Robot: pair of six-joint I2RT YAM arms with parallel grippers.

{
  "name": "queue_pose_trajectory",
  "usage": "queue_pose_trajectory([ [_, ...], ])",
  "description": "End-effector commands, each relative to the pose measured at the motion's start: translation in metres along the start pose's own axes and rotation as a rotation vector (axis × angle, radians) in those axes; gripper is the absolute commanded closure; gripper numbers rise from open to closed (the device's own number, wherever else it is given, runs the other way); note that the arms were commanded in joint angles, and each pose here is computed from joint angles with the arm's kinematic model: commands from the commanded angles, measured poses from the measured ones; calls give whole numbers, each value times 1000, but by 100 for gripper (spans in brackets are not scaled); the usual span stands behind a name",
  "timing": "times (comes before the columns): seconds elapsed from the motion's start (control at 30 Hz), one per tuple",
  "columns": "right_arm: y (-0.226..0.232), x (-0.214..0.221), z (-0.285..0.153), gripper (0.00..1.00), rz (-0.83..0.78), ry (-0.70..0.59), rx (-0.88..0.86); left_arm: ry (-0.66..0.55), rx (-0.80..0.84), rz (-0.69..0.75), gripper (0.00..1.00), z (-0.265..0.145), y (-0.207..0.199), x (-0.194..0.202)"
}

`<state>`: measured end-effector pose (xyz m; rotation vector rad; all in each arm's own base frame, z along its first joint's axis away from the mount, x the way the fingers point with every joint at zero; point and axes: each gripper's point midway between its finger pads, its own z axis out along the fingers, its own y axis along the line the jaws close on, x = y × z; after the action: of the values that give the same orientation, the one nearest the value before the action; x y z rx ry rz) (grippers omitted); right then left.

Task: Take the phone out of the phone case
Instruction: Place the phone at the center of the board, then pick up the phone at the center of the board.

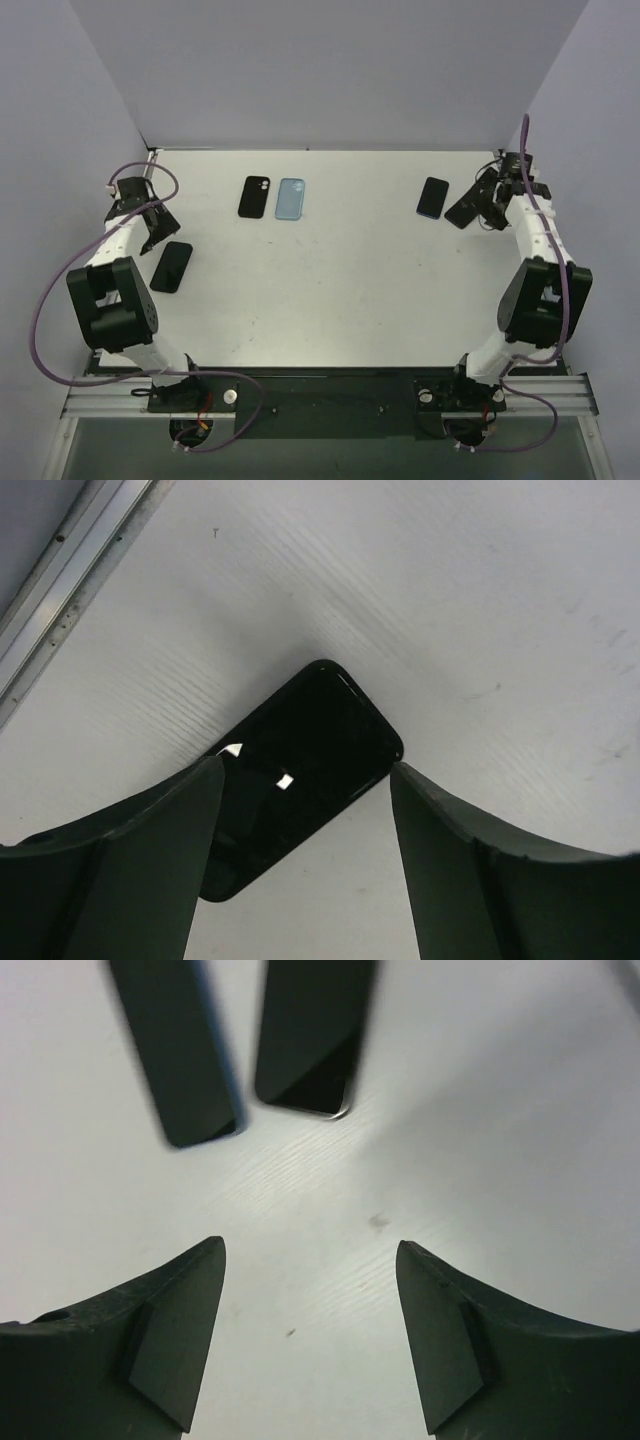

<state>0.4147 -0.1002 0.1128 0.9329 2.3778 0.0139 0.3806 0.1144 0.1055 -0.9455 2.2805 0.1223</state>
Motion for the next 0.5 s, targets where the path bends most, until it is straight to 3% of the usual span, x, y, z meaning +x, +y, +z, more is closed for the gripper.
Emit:
queue_pose_trajectory([
  [0.0, 66, 36, -61, 36, -133, -84, -219, 150, -140, 185, 25, 24, 31, 23],
  [0.07, 86, 57, -81, 36, -187, -91, -305, 173, -109, 209, 27, 27, 29, 34],
  [0.23, 122, 115, -110, 36, -343, -37, -467, 145, -60, 264, 4, 19, 25, 34],
  [0.33, 140, 139, -126, 36, -379, -20, -566, 203, -87, 332, 4, 22, 27, 42],
  [0.47, 149, 173, -147, 36, -429, 26, -670, 160, -64, 421, 3, 14, 18, 38],
])
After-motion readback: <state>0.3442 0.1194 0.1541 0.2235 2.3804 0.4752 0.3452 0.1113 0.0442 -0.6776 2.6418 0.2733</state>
